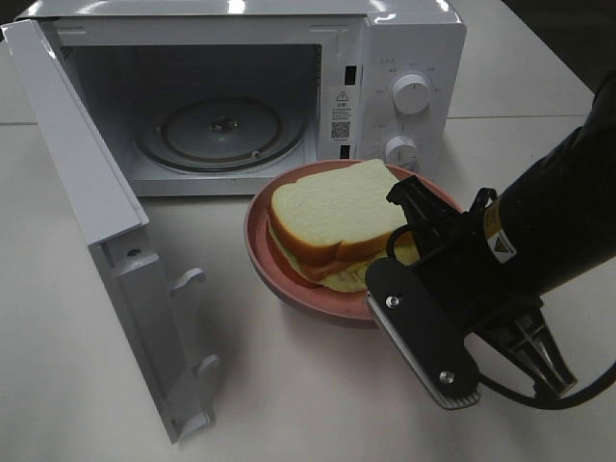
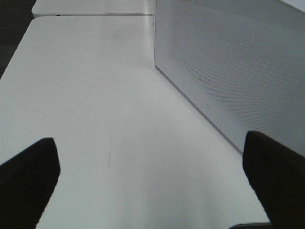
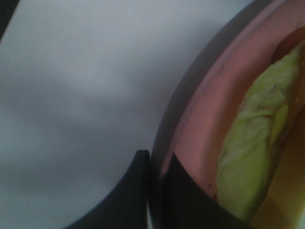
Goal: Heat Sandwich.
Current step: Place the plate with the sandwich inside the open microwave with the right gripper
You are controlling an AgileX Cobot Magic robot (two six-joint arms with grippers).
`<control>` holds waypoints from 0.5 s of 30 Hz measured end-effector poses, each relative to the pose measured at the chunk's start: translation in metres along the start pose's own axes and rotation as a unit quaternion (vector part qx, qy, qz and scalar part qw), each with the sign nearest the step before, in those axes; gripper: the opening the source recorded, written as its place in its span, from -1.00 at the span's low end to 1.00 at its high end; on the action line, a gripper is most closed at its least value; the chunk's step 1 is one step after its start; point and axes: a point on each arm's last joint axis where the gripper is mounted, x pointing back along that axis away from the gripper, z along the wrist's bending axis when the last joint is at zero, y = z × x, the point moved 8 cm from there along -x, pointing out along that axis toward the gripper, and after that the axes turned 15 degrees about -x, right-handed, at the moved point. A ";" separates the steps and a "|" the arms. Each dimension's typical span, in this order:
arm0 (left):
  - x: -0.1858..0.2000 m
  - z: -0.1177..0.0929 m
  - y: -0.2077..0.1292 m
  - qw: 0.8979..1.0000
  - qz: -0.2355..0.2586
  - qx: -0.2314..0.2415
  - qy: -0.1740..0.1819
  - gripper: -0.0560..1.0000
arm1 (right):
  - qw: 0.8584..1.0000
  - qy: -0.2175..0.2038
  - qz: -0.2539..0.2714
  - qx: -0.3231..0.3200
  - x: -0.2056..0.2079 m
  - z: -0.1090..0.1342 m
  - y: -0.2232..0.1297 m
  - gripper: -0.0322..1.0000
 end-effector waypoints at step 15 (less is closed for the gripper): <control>0.000 0.000 0.000 1.000 0.000 0.000 0.000 0.98 | 0.996 0.018 -0.035 0.085 -0.002 -0.002 -0.009 -0.85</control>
